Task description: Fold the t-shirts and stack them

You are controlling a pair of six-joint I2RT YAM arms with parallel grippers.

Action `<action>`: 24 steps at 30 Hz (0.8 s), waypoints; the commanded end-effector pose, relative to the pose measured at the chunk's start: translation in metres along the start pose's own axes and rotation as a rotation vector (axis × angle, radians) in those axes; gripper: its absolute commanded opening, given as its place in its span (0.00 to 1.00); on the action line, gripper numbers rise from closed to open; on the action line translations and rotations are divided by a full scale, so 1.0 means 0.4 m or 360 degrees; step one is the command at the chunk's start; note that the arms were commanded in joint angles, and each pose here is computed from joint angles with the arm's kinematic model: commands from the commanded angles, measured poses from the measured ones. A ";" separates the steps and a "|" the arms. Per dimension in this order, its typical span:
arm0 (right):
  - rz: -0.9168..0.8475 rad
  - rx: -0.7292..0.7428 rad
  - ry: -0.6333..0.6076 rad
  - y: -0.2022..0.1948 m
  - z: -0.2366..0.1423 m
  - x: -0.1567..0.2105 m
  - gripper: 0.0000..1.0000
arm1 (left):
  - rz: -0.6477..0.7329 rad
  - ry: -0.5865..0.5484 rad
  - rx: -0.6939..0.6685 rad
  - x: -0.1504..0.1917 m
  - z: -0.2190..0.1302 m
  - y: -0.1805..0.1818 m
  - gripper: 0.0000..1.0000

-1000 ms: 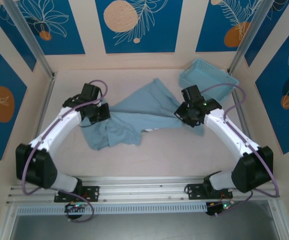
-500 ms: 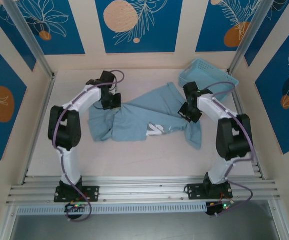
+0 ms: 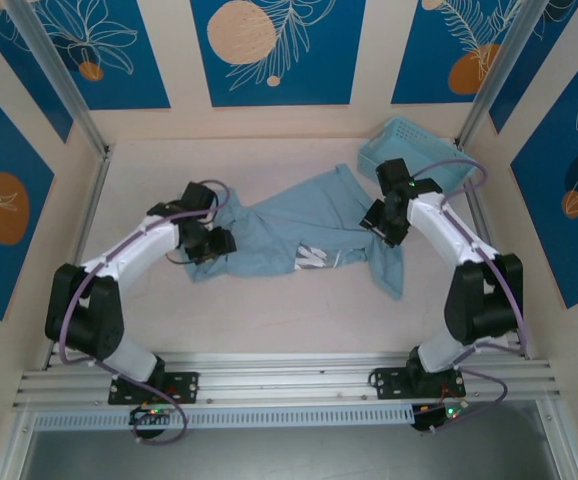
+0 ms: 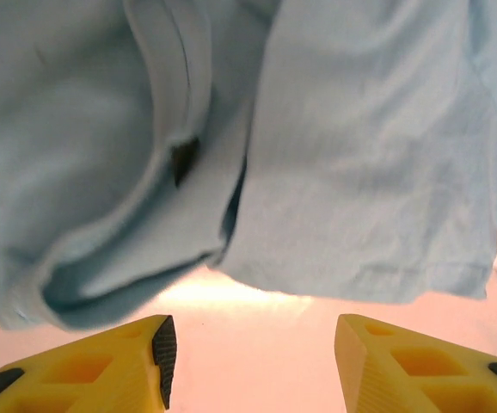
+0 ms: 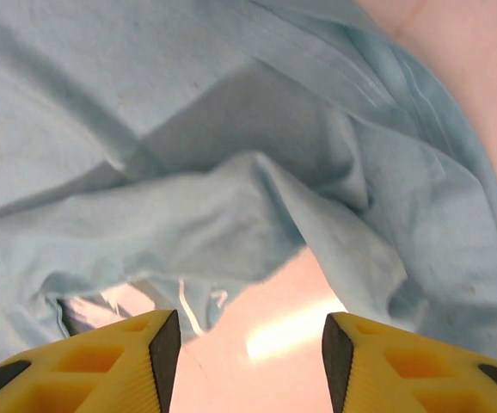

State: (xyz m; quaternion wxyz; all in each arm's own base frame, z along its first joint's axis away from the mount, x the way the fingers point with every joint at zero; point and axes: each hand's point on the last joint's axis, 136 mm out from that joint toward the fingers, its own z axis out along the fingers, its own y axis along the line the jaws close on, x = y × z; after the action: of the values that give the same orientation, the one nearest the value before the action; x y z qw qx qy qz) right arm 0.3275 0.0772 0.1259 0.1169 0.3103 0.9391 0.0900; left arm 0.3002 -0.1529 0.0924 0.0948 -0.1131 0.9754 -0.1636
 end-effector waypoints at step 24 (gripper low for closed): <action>-0.0015 0.0042 0.0147 -0.069 -0.001 0.094 0.46 | -0.0009 0.0134 -0.0004 0.046 0.126 -0.026 0.27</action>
State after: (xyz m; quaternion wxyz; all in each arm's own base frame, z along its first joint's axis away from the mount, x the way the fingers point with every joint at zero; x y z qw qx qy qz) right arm 0.2931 0.0791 0.1144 0.0820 0.3065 0.9439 0.0915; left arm 0.3000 -0.1762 0.0317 0.0475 -0.1167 0.9783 -0.1643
